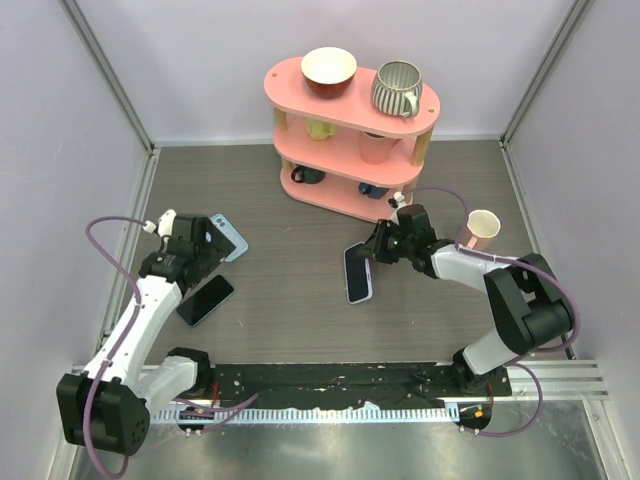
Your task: Put the phone into the phone case
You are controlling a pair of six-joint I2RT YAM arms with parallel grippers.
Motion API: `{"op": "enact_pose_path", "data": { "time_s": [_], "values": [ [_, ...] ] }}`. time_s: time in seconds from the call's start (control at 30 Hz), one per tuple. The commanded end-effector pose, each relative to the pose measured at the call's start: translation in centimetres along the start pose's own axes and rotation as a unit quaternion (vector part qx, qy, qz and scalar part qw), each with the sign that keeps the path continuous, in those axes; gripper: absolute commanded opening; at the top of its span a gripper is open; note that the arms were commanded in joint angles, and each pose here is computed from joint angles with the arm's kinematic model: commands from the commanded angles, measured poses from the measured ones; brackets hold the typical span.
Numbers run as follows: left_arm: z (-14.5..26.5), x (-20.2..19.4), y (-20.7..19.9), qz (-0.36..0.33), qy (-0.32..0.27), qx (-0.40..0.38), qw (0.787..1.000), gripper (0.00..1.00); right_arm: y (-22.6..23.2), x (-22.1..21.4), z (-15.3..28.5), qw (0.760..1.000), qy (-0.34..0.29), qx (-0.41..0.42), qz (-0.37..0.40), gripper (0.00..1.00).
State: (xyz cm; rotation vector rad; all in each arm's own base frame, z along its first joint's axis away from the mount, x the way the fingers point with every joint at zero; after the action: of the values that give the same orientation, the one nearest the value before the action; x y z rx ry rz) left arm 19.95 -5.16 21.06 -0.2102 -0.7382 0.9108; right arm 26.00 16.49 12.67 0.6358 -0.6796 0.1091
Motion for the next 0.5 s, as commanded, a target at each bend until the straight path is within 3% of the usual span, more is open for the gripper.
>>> {"op": "enact_pose_path", "data": {
  "time_s": [0.0,0.03,0.1,0.3,0.47],
  "values": [
    [-1.6,1.0,0.8,0.057,-0.031,0.044,0.997,0.98,-0.4,2.4,-0.3,0.999,-0.032,0.014,0.017,0.18],
    [-1.9,1.2,1.0,0.072,-0.039,0.055,0.995,0.98,-0.8,2.4,-0.4,0.999,-0.031,0.002,0.017,0.26],
    [-2.4,1.5,1.1,0.082,-0.052,0.066,0.993,0.96,-1.4,2.3,-0.2,0.999,-0.022,-0.015,0.018,0.32],
    [-4.0,3.1,-1.3,0.112,-0.038,0.013,0.993,0.91,-1.4,2.8,0.6,0.998,-0.016,-0.034,0.041,0.44],
    [-6.0,4.1,-1.7,0.116,-0.033,0.053,0.991,0.91,-1.1,3.4,2.4,0.995,-0.005,-0.071,0.064,0.48]
  ]
}}
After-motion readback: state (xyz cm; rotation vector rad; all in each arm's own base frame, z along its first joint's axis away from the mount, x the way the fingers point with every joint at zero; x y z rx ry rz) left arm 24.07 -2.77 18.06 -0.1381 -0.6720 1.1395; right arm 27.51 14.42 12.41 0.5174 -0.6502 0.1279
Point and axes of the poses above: each gripper's point midway between its finger pads, its own z axis back along the fingers, its own y axis along the line the jaws close on, x = y × z, the point moved 10 cm from there along z, back along the fingers, and after that the axes turned 11 degrees about z, right-handed, at the moved point
